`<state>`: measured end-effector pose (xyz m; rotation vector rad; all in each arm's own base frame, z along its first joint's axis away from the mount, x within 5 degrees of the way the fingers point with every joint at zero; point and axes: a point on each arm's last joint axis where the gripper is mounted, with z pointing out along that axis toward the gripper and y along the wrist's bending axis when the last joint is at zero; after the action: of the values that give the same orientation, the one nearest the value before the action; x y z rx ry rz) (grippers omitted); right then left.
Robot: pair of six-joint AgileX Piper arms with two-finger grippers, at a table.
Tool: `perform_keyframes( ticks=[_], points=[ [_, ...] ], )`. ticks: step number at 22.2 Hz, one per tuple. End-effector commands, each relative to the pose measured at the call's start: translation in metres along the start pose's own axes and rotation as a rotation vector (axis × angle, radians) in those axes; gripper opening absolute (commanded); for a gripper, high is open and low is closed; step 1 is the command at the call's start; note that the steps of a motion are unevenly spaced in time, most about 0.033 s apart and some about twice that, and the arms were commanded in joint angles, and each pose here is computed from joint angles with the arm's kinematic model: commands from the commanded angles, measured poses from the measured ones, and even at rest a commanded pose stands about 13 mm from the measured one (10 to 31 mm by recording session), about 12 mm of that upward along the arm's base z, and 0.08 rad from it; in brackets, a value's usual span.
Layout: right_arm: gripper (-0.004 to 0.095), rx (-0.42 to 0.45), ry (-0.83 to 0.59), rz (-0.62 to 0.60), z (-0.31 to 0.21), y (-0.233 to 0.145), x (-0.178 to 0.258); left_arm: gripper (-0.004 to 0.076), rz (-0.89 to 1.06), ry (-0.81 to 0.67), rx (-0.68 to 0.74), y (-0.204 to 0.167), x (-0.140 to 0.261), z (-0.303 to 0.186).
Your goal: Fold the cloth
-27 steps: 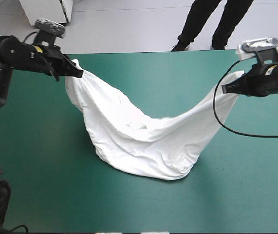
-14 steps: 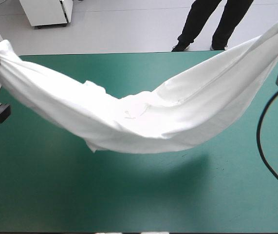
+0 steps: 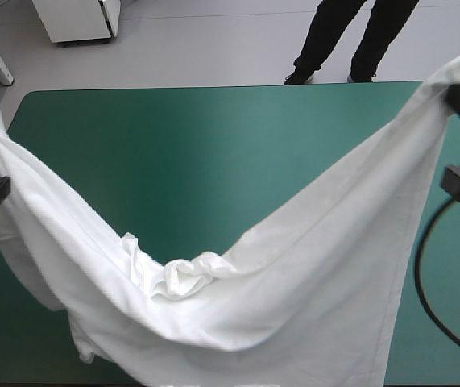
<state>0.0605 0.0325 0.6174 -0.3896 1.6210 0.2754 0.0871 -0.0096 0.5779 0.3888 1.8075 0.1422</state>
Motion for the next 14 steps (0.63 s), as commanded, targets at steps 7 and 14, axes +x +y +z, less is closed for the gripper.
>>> perform_keyframes(
  ticks=[7, 14],
  points=[
    [-0.0015, 0.057, 0.623, 0.091, 0.202, -0.047, 0.139, -0.0022, 0.017, 0.408, 0.112, -0.015, 0.037, 0.245],
    [-0.0017, 0.066, 0.748, 0.046, 0.284, -0.066, 0.197, -0.0022, -0.092, 0.526, 0.281, -0.043, 0.074, 0.386]
  ],
)
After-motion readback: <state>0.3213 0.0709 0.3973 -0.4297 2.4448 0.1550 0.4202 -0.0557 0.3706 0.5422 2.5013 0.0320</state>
